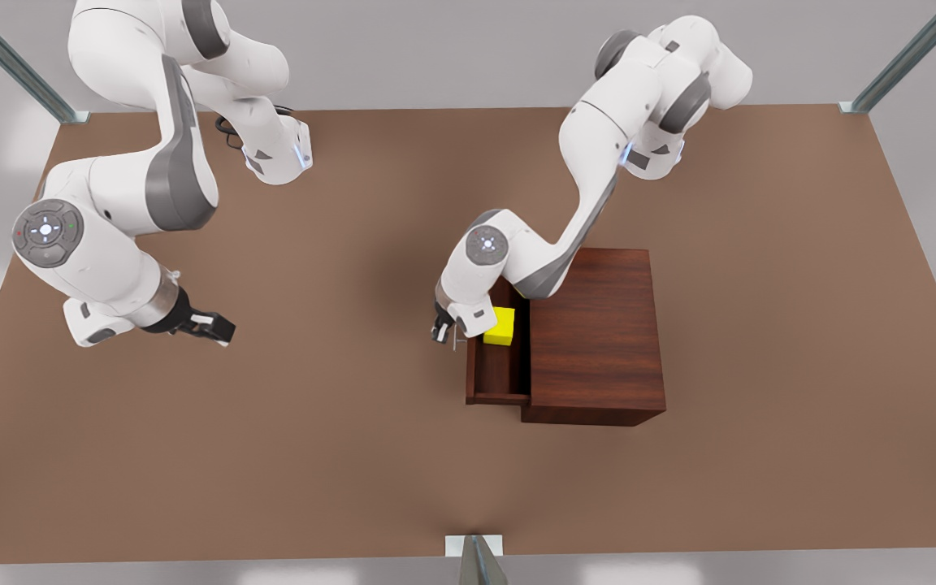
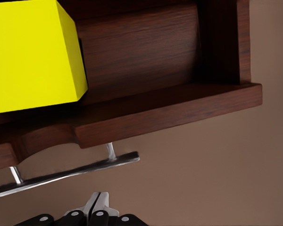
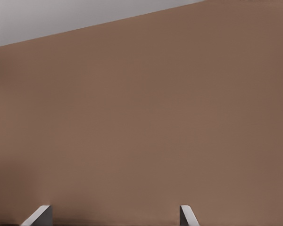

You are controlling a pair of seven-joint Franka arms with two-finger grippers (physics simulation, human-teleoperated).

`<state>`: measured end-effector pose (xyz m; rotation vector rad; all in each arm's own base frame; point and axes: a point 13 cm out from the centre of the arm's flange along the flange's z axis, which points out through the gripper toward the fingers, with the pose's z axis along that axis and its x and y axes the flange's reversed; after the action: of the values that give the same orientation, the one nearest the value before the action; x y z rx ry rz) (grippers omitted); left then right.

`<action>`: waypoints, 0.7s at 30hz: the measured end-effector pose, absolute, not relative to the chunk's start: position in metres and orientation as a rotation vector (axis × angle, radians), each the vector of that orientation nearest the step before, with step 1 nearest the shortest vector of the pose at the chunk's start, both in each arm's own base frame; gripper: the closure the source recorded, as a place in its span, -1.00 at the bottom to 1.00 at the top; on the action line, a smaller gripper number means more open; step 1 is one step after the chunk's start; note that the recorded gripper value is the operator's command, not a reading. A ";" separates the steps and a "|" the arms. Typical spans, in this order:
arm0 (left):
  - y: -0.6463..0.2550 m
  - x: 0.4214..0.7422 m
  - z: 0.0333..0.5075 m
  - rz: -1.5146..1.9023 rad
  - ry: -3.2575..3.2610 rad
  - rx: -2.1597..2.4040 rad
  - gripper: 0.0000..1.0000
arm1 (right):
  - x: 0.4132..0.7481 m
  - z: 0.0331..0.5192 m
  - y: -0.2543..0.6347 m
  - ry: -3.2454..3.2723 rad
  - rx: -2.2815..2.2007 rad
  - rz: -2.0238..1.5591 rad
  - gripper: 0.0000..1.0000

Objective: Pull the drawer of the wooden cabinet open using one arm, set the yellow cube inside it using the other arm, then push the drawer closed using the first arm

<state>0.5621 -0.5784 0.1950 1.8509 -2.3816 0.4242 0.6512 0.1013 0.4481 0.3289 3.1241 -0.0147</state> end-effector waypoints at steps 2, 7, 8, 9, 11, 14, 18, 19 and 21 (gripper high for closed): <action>-0.572 0.564 0.189 0.393 -2.353 1.904 0.57 | 0.650 0.448 0.102 3.134 0.269 -0.015 -1.00; -0.556 0.553 0.178 0.257 -2.332 1.961 0.57 | 0.649 0.447 0.099 3.148 0.155 -0.016 -1.00; -0.553 0.551 0.176 0.231 -2.331 1.967 0.57 | 0.649 0.447 0.098 3.150 0.136 -0.017 -1.00; -0.550 0.549 0.175 0.208 -2.330 1.973 0.57 | 0.649 0.446 0.097 3.152 0.117 -0.017 -1.00; -0.543 0.548 0.175 0.171 -2.325 1.988 0.57 | 0.649 0.447 0.096 3.154 0.083 -0.016 -1.00; -0.520 0.560 0.179 0.124 -2.300 2.027 0.57 | 0.649 0.446 0.095 3.156 0.037 -0.017 -1.00; -0.494 0.573 0.186 0.076 -2.271 2.064 0.57 | 0.649 0.447 0.095 3.156 -0.014 -0.018 -1.00; -0.489 0.574 0.187 0.063 -2.267 2.068 0.57 | 0.649 0.447 0.095 3.156 -0.026 -0.017 -1.00; -0.479 0.576 0.186 0.033 -2.261 2.071 0.57 | 0.649 0.447 0.095 3.156 -0.048 -0.017 -1.00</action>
<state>0.5757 -0.4792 0.1865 2.0708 -2.2611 0.0333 0.6489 0.0951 0.4467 -0.0482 3.1561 -0.0169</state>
